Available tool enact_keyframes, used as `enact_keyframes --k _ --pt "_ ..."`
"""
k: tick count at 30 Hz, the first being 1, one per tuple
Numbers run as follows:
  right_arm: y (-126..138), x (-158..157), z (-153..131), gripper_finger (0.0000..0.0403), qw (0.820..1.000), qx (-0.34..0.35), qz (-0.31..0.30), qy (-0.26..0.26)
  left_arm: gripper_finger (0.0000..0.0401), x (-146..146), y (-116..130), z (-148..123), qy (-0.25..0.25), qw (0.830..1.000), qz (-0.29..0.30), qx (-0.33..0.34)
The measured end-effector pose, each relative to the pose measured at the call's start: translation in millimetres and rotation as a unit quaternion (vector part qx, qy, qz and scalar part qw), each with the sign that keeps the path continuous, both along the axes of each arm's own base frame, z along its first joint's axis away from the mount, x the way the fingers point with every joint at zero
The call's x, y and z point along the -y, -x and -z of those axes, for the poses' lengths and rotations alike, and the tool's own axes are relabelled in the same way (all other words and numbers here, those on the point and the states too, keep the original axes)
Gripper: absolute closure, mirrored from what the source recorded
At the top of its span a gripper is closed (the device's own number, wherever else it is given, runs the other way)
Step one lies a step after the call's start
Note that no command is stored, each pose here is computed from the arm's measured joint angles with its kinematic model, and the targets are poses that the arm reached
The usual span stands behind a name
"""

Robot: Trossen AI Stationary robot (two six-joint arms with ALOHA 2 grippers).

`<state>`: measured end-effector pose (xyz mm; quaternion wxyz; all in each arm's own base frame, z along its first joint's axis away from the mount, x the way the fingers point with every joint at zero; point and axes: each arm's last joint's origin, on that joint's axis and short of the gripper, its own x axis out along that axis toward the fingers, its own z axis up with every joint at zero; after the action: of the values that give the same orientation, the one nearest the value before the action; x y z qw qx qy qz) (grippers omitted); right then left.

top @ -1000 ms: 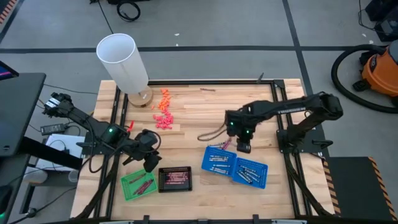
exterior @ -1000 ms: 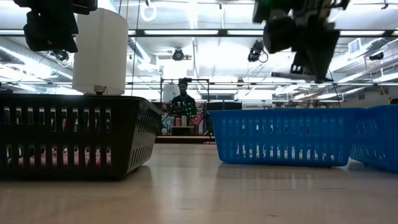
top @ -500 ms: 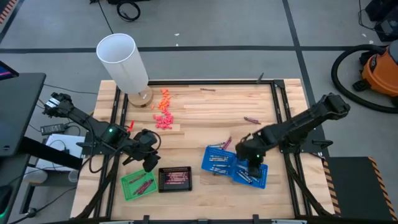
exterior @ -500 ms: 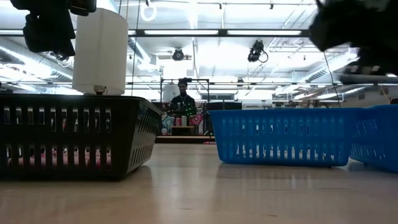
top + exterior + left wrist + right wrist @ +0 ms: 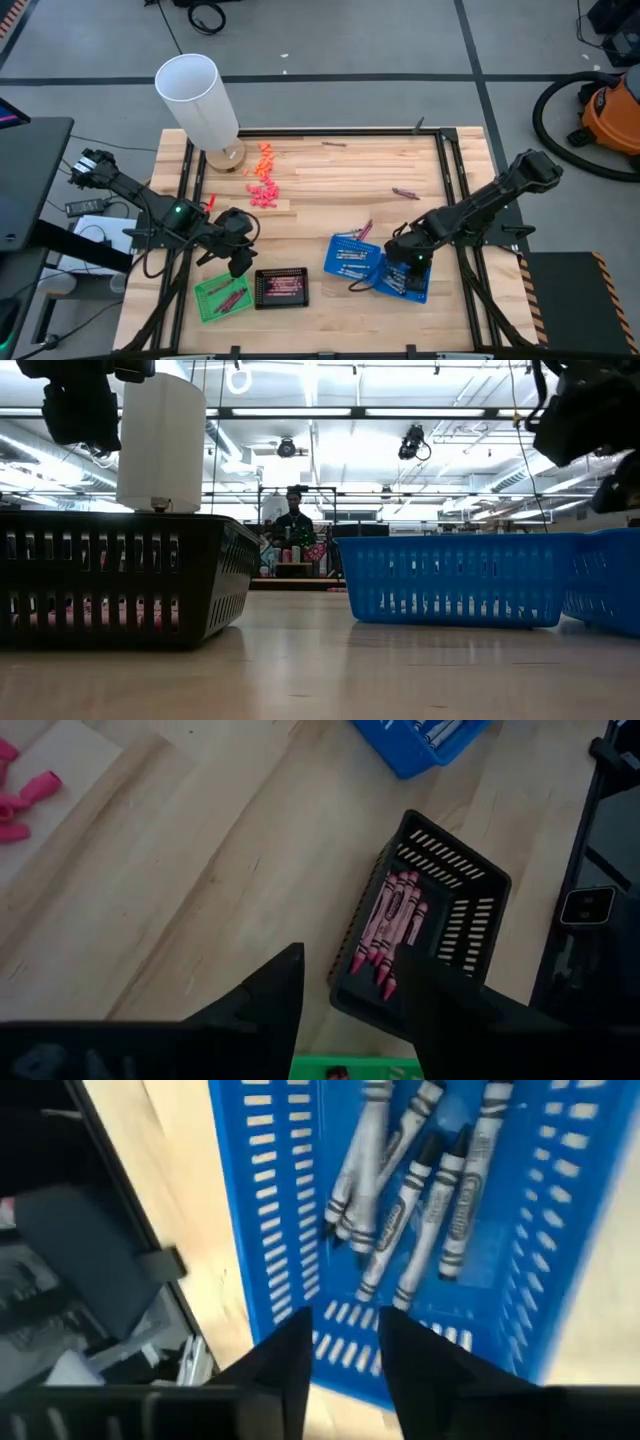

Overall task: Sort crayons
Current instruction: Put the red crayon into the green bin

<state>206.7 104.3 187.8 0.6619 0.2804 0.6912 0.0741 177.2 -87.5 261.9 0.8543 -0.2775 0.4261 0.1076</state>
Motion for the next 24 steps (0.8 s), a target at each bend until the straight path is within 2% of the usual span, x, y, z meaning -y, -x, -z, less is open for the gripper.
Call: enact_keyframes --k 2,6,10,18,20,24 --pt "-1.3 5.1 -8.2 0.0267 1.000 0.004 -0.006 0.019 0.0235 -0.1 0.0 0.0 -0.001 1.000 0.000 0.001" --pt "-5.4 17.8 -24.3 0.0264 0.995 0.056 -0.007 0.081 0.0235 -0.2 -0.1 0.0 -0.004 1.000 -0.002 0.002" --pt "-7.5 32.1 -25.9 0.0265 0.989 0.078 -0.020 0.121 0.0235 -0.5 -0.3 -0.3 -0.007 1.000 -0.006 0.005" --pt "-17.0 60.3 -19.3 0.0266 0.983 0.092 -0.067 0.146 0.0235 -0.3 -0.7 -0.6 -0.004 1.000 -0.008 0.007" --pt "-20.3 66.5 -17.0 0.0266 0.976 0.104 -0.085 0.170 0.0235 -0.3 -0.7 -0.6 -0.002 1.000 -0.010 0.007" --pt "-34.0 72.8 -13.5 0.0266 0.953 0.169 -0.149 0.201 0.0235 -0.1 -1.1 -0.9 -0.001 1.000 -0.011 0.010"
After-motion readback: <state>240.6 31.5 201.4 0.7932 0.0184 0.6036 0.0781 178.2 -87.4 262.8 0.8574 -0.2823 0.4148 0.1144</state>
